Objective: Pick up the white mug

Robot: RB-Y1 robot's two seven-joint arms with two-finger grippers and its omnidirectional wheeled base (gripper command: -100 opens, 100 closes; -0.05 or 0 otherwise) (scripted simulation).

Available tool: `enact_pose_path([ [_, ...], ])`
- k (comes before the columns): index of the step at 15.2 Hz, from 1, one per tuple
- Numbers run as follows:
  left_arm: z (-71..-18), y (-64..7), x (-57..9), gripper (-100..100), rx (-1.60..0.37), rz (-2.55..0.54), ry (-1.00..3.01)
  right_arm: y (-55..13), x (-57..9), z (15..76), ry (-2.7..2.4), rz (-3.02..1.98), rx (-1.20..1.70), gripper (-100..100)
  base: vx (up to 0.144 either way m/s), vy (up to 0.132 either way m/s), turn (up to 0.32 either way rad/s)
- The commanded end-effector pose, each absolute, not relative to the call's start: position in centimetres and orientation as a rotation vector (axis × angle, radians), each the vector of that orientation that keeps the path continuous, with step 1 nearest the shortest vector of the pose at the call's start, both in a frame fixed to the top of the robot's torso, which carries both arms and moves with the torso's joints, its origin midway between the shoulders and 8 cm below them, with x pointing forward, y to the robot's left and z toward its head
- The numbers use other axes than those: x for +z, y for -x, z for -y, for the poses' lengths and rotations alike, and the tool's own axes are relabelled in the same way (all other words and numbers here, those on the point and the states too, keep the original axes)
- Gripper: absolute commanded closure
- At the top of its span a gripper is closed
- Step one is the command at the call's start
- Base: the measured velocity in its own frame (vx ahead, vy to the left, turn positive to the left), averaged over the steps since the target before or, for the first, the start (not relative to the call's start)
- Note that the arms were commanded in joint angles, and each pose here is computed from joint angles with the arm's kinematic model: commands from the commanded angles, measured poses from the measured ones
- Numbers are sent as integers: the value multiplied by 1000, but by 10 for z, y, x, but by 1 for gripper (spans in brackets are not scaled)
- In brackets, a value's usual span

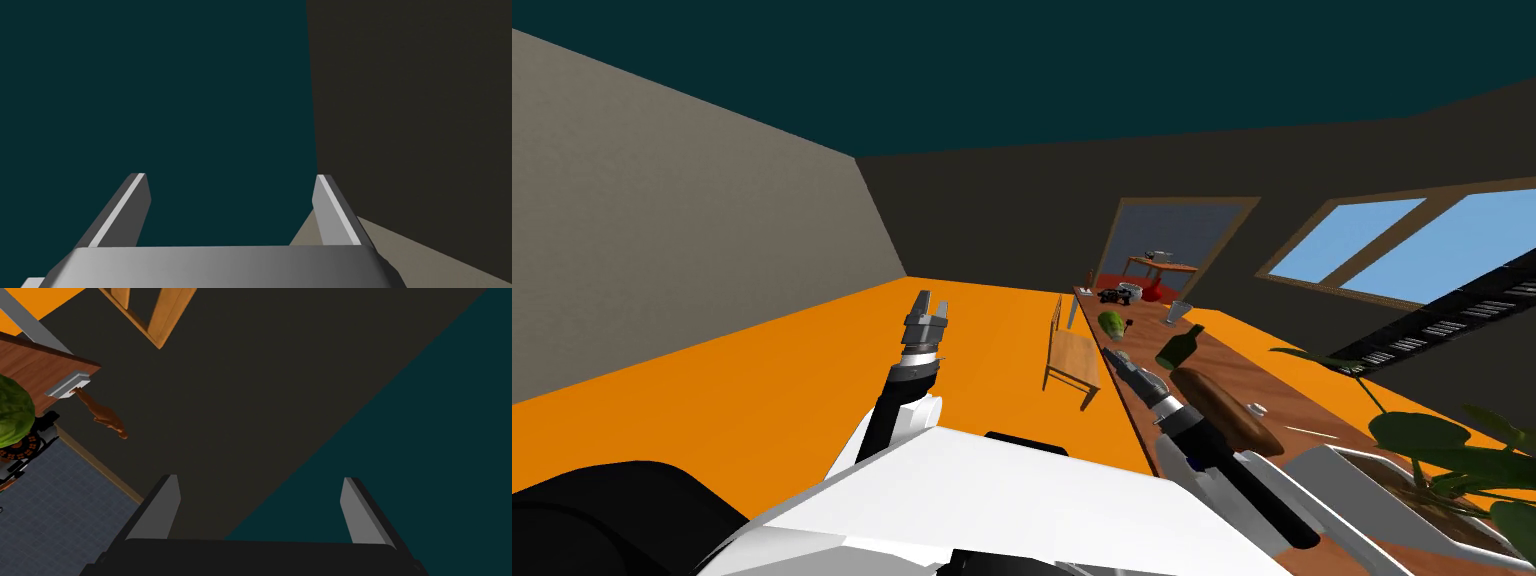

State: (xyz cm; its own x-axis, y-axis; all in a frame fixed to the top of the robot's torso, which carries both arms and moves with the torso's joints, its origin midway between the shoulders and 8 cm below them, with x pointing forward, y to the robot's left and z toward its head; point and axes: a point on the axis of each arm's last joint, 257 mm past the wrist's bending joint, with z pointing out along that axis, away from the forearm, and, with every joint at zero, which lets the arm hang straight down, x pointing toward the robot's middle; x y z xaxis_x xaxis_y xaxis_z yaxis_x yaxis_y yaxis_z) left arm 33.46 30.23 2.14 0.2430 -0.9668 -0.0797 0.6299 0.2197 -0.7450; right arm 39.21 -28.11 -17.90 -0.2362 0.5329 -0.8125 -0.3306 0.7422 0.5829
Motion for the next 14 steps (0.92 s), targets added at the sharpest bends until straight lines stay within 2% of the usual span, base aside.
enact_pose_path([
  [1,-302,-335,21,0,-1206,-618,662,-387,-201,293,-144,-1694,758,-100,2,-19,123],
  [3,-302,-335,21,0,-1206,-618,662,-387,-201,295,-125,-1705,749,-100,7,-23,85],
  [8,-302,-335,21,0,-1206,-618,662,-369,-258,334,-64,-1893,601,-100,15,-43,158],
  [14,-302,-335,21,0,-1206,-618,662,-349,-293,368,6,-2029,482,-100,24,-46,92],
])
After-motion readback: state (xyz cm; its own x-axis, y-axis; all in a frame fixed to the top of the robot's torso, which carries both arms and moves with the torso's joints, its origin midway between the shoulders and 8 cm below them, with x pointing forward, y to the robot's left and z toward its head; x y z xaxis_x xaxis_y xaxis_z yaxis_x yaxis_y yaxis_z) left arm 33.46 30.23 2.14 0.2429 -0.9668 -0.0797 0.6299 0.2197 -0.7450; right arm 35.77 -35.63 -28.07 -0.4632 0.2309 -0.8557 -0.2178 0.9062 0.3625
